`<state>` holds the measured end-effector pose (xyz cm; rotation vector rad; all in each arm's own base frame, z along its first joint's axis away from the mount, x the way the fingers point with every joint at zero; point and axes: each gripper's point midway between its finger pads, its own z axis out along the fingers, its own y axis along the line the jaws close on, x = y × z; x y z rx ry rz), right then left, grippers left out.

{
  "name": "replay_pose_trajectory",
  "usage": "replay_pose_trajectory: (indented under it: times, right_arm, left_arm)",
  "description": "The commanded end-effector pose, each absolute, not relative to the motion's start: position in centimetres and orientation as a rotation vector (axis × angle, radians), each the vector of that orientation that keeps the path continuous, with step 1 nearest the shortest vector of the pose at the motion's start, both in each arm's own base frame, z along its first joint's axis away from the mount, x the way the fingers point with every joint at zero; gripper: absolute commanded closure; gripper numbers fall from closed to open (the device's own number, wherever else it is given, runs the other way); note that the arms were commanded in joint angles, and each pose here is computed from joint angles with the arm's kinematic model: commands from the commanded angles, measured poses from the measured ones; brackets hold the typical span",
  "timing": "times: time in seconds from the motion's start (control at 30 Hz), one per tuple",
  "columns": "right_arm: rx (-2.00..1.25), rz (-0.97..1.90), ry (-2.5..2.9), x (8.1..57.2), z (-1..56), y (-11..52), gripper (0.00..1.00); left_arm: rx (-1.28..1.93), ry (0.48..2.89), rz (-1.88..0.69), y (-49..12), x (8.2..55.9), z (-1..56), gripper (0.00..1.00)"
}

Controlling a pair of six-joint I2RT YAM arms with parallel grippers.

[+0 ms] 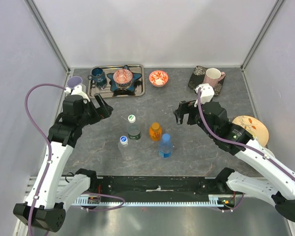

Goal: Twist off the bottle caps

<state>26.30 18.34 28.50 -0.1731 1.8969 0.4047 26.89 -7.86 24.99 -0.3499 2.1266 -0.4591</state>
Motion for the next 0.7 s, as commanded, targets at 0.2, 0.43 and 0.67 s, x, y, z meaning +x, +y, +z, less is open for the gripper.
replay_pose_trajectory:
  times: [0.2,0.43,0.67]
  right_arm:
    - [-0.382,0.674,1.877,22.3,31.2,23.0,0.02]
    - [-0.524,0.694,1.925,19.0,29.3,25.6,0.02]
    - [-0.56,0.606,1.999,17.7,25.5,26.4,0.05]
  left_arm:
    - [-0.289,2.069,-0.482,-8.1,26.1,25.2,0.01]
    - [-0.284,2.105,-0.51,-8.7,26.2,24.0,0.0]
    - [-0.282,2.105,-0.513,-8.7,26.1,23.6,0.01]
